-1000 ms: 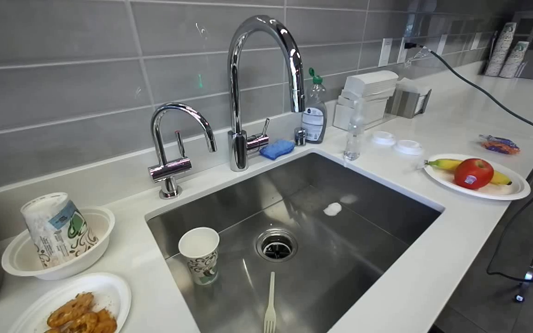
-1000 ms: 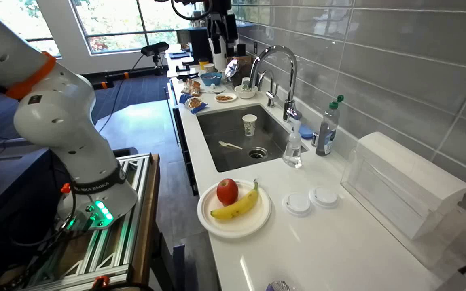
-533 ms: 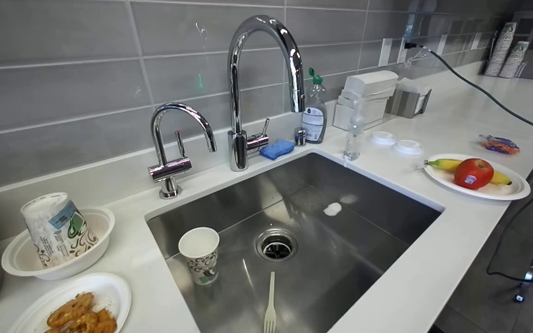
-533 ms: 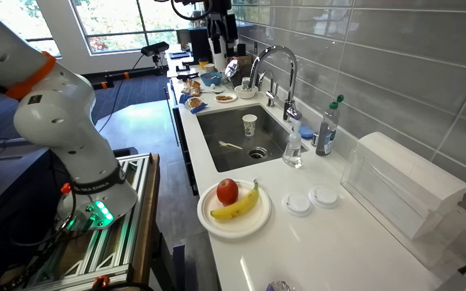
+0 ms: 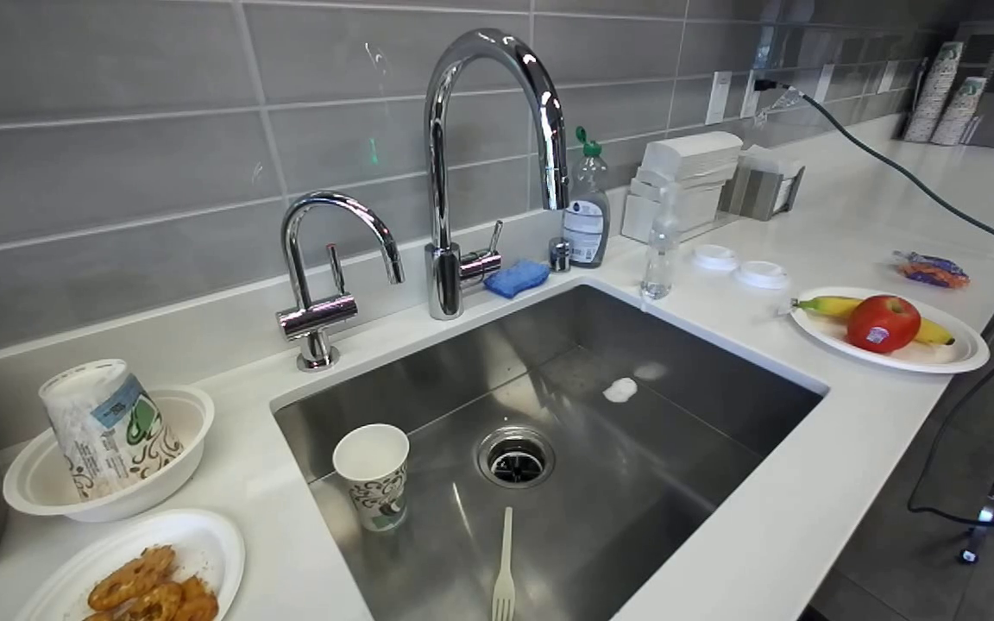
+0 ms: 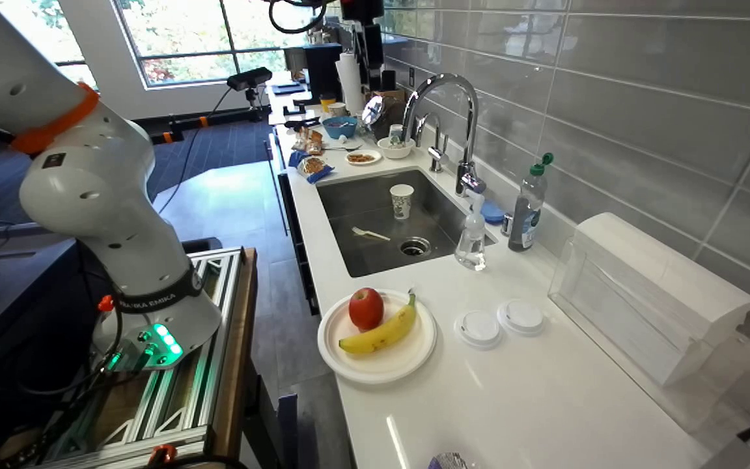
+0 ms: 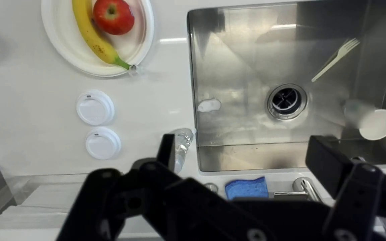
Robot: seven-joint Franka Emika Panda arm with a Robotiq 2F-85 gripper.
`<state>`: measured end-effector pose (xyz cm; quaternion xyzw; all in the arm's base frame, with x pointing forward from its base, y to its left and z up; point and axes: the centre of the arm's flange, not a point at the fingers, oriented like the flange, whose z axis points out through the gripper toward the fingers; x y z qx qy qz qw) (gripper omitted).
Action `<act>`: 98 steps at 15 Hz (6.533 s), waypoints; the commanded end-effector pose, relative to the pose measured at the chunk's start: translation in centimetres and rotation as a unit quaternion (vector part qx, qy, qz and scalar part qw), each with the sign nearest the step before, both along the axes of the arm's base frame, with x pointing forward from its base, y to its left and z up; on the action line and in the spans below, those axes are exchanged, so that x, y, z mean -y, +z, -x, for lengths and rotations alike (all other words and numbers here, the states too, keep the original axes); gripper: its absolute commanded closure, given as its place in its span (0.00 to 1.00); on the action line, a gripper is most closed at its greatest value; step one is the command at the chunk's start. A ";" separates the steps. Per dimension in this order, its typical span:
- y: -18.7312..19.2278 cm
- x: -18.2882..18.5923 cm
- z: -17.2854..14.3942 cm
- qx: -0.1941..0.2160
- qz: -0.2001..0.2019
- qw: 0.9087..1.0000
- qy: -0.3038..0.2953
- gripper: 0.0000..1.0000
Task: Move the bottle closest to you backwards
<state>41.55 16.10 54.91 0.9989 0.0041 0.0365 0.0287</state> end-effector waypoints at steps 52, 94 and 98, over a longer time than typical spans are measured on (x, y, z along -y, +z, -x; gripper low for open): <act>-21.6 10.3 -22.1 -0.016 -0.087 0.864 -0.495 0.07; -14.9 10.8 -29.3 0.012 -0.030 0.985 -0.167 0.92; -15.6 10.6 -30.7 0.008 -0.033 0.992 -0.125 0.92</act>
